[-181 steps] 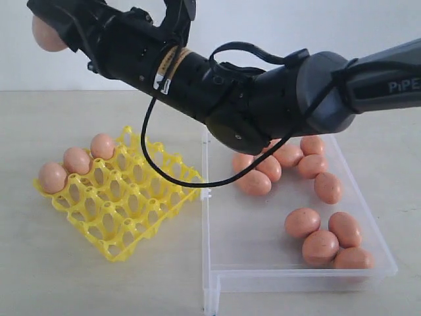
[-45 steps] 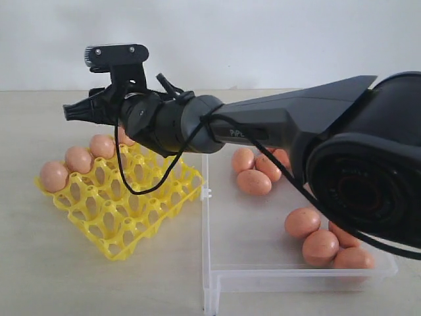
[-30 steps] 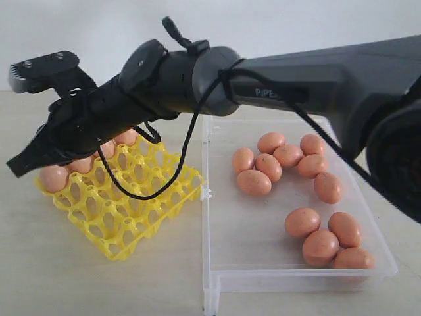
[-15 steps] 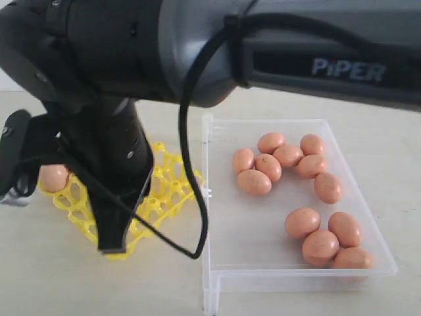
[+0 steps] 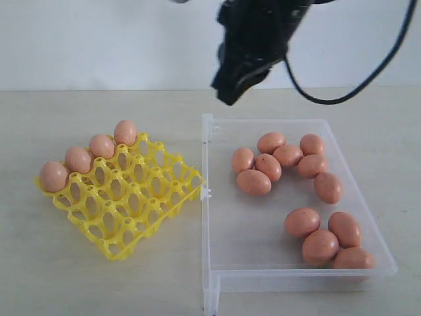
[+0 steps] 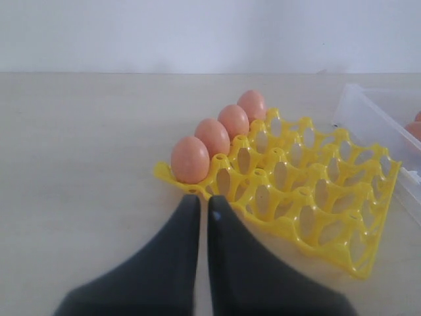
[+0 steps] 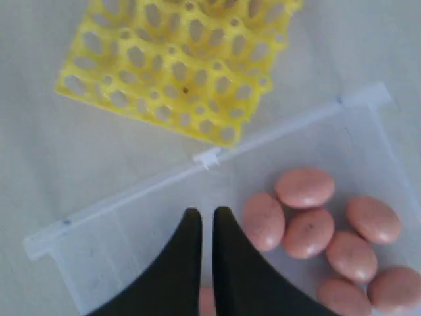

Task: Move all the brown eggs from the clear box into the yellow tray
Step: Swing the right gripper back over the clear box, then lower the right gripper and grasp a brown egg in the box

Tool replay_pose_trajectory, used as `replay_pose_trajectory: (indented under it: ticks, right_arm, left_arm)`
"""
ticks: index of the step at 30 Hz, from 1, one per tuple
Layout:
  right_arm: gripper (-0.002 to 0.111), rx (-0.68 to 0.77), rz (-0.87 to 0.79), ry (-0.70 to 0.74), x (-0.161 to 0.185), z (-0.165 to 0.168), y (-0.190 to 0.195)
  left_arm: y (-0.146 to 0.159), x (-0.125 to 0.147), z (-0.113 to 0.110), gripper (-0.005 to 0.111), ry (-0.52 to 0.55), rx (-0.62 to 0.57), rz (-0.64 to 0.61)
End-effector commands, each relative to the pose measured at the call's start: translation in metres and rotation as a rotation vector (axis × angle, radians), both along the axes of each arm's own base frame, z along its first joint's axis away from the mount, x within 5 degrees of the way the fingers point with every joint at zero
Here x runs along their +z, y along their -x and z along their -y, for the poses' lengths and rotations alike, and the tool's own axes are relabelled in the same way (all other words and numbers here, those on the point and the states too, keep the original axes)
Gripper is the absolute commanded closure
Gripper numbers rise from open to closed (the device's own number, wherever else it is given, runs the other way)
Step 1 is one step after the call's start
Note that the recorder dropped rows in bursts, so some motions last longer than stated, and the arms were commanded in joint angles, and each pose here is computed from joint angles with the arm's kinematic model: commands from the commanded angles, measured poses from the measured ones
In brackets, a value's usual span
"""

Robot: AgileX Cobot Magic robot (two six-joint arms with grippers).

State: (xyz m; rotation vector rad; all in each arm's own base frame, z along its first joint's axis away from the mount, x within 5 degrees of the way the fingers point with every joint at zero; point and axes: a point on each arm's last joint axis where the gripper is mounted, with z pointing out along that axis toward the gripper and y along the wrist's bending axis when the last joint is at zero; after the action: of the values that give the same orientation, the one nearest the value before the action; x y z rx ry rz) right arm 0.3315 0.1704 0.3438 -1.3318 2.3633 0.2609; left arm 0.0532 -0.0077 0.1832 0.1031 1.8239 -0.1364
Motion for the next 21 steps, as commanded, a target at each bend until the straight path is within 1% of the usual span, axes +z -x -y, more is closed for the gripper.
replay_pose_trajectory:
  ticks: [1, 4, 6, 10, 11, 13, 15, 18, 20, 21]
  right_arm:
    - [0.109, -0.095, -0.120, 0.068, -0.037, 0.058, -0.005]
    - [0.109, -0.029, -0.257, 0.147, -0.086, 0.081, 0.009]
    - [0.109, 0.127, -0.314, 0.203, -0.112, 0.088, 0.024]
    - [0.108, 0.439, -0.338, 0.243, -0.138, 0.093, 0.044]
    - [0.107, 0.480, -0.340, 0.235, -0.141, 0.093, 0.047]
    - [0.103, 0.460, -0.288, 0.218, -0.143, 0.091, 0.043]
    - [0.093, 0.447, -0.253, 0.210, -0.144, 0.089, 0.040]
    - [0.071, 0.429, -0.197, 0.216, -0.144, 0.089, 0.035]
    - [0.060, 0.410, -0.150, 0.212, -0.144, 0.088, 0.030]
    - [0.056, 0.395, -0.120, 0.205, -0.144, 0.087, 0.027]
  left_arm:
    - [0.000, 0.000, 0.000, 0.103, 0.005, -0.005, 0.005]
    - [0.000, 0.000, 0.000, 0.103, 0.005, -0.005, 0.005]
    - [0.000, 0.000, 0.000, 0.103, 0.005, -0.005, 0.005]
    - [0.000, 0.000, 0.000, 0.103, 0.005, -0.005, 0.005]
    - [0.000, 0.000, 0.000, 0.103, 0.005, -0.005, 0.005]
    - [0.000, 0.000, 0.000, 0.103, 0.005, -0.005, 0.005]
    - [0.000, 0.000, 0.000, 0.103, 0.005, -0.005, 0.005]
    - [0.000, 0.000, 0.000, 0.103, 0.005, -0.005, 0.005]
    - [0.000, 0.000, 0.000, 0.103, 0.005, -0.005, 0.005]
    - [0.000, 0.000, 0.000, 0.103, 0.005, -0.005, 0.005]
